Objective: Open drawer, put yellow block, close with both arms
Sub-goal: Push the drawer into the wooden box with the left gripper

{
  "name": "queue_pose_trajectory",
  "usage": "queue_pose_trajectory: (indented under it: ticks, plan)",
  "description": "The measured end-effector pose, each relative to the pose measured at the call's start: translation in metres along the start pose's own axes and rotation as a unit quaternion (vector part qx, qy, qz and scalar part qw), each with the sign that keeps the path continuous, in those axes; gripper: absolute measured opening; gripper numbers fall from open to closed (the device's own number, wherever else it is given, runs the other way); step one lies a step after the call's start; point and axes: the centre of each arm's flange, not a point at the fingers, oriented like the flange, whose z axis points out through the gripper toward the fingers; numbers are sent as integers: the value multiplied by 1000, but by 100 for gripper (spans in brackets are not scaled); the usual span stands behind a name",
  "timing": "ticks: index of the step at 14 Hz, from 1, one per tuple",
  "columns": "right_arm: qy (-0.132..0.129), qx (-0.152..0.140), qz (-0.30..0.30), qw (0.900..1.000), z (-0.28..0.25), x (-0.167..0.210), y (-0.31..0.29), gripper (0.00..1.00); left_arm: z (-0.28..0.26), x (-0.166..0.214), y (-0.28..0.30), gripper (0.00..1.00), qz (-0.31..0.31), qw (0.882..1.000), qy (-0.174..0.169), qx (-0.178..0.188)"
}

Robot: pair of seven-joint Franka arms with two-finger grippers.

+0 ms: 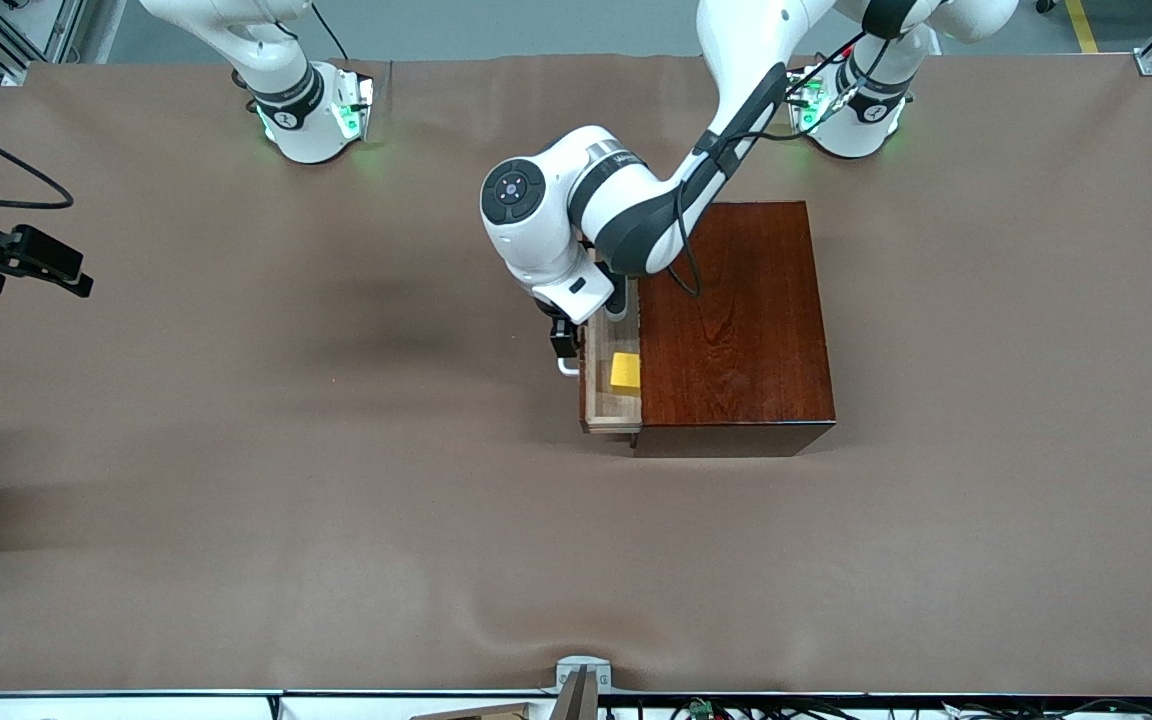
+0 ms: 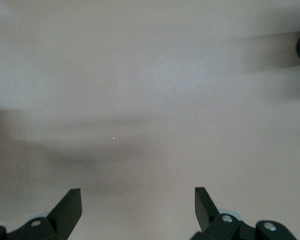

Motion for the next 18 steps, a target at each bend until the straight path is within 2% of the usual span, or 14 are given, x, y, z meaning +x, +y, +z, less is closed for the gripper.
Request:
queue_pose_trajectory:
  ticks: [10,15,18]
  plan:
    - [-1,0,0,1000,0,0,0,100,22,36,7,100,-8,994,109,25]
    - [-1,0,0,1000,0,0,0,100,21,35,5,100,-6,994,110,24]
    - [-1,0,0,1000,0,0,0,100,2,26,-1,100,1,996,93,10]
